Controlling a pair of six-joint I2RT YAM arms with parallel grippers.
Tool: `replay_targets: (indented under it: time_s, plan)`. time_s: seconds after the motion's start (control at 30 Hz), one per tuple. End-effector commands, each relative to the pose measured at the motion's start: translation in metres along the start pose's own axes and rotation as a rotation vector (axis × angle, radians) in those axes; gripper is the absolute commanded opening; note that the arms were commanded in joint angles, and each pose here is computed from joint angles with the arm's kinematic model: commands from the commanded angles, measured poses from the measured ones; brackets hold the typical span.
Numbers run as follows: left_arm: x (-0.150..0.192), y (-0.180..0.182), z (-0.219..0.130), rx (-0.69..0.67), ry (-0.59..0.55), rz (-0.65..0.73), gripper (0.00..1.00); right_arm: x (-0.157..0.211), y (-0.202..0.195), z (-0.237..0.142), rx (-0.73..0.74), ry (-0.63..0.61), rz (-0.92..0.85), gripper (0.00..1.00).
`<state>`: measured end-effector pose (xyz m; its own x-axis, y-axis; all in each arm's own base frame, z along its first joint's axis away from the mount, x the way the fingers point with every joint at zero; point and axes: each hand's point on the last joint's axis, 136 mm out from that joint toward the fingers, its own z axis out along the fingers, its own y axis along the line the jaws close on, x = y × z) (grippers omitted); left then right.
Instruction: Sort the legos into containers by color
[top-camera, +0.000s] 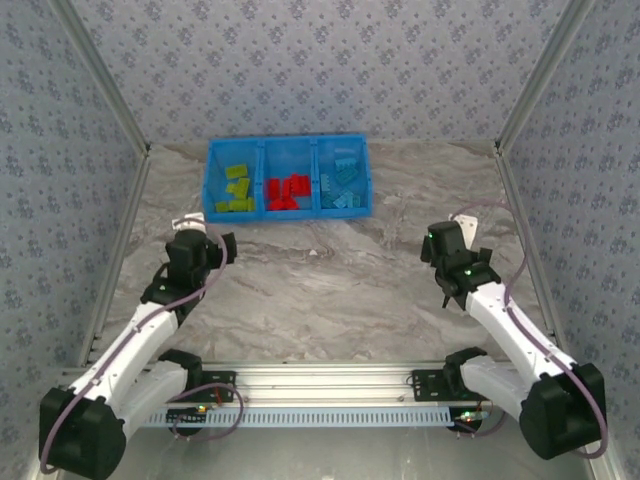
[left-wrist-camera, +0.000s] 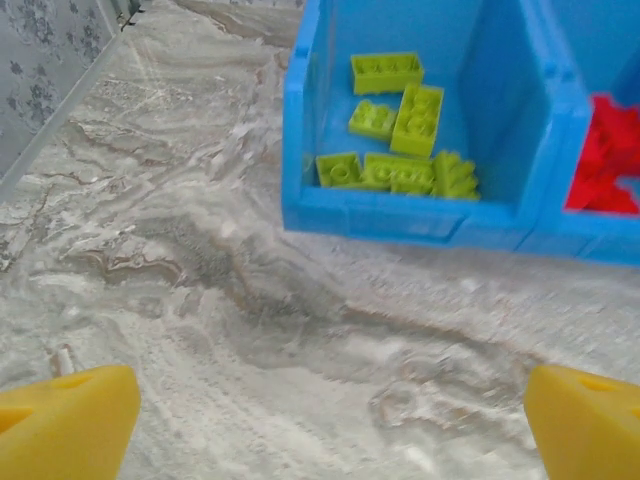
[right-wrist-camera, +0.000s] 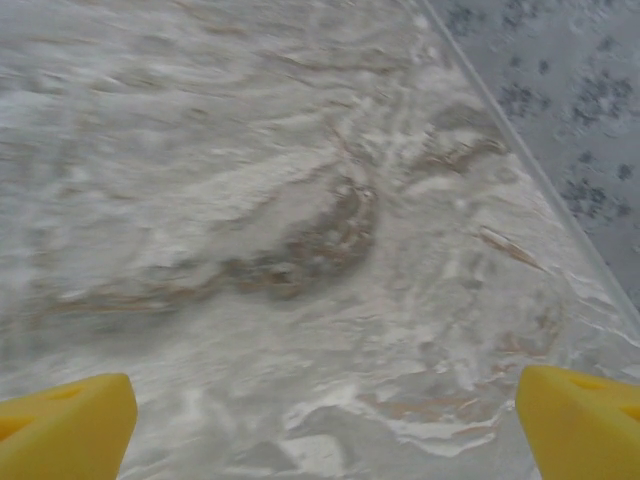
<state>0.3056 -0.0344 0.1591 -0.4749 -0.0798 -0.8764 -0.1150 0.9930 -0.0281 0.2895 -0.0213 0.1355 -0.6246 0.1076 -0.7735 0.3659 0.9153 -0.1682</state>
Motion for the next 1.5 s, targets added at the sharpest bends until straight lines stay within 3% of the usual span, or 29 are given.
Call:
replay_targets:
  time_s: [0.0, 0.17, 0.27, 0.37, 0.43, 0.67, 0.83, 0.9, 0.93, 1.47]
  plan:
    - [-0.025, 0.008, 0.004, -0.044, -0.147, 0.067, 0.99, -0.012, -0.003, 0.028, -0.018, -0.108, 0.001, 0.99]
    - [-0.010, 0.018, 0.024, -0.063, -0.149, 0.084, 0.99, -0.015, -0.001, 0.074, -0.071, -0.184, 0.036, 0.99]
    - [-0.005, 0.024, 0.036, -0.056, -0.146, 0.071, 0.99, -0.035, 0.020, 0.087, -0.157, -0.256, 0.017, 0.98]
    - [0.001, 0.027, 0.047, -0.029, -0.149, 0.048, 0.99, -0.024, 0.039, 0.100, -0.296, -0.349, -0.011, 0.97]
    - [0.006, 0.029, 0.054, -0.006, -0.148, 0.033, 0.99, -0.022, 0.032, 0.102, -0.264, -0.295, 0.005, 1.00]
    - [-0.002, 0.038, 0.088, 0.020, -0.138, 0.024, 0.99, -0.023, 0.027, 0.102, -0.200, -0.308, 0.006, 1.00]
    - [0.009, 0.038, 0.117, 0.034, -0.176, 0.046, 0.99, -0.021, 0.054, 0.099, -0.418, -0.280, -0.056, 1.00]
    - [0.016, 0.040, 0.120, 0.033, -0.079, 0.038, 0.99, -0.022, 0.054, 0.099, -0.413, -0.282, -0.059, 1.00]
    - [0.013, 0.042, 0.118, 0.027, -0.132, 0.027, 0.99, -0.022, 0.054, 0.099, -0.410, -0.280, -0.058, 1.00]
    - [0.014, 0.045, 0.118, 0.001, -0.117, 0.024, 0.99, -0.021, 0.054, 0.100, -0.405, -0.277, -0.062, 1.00]
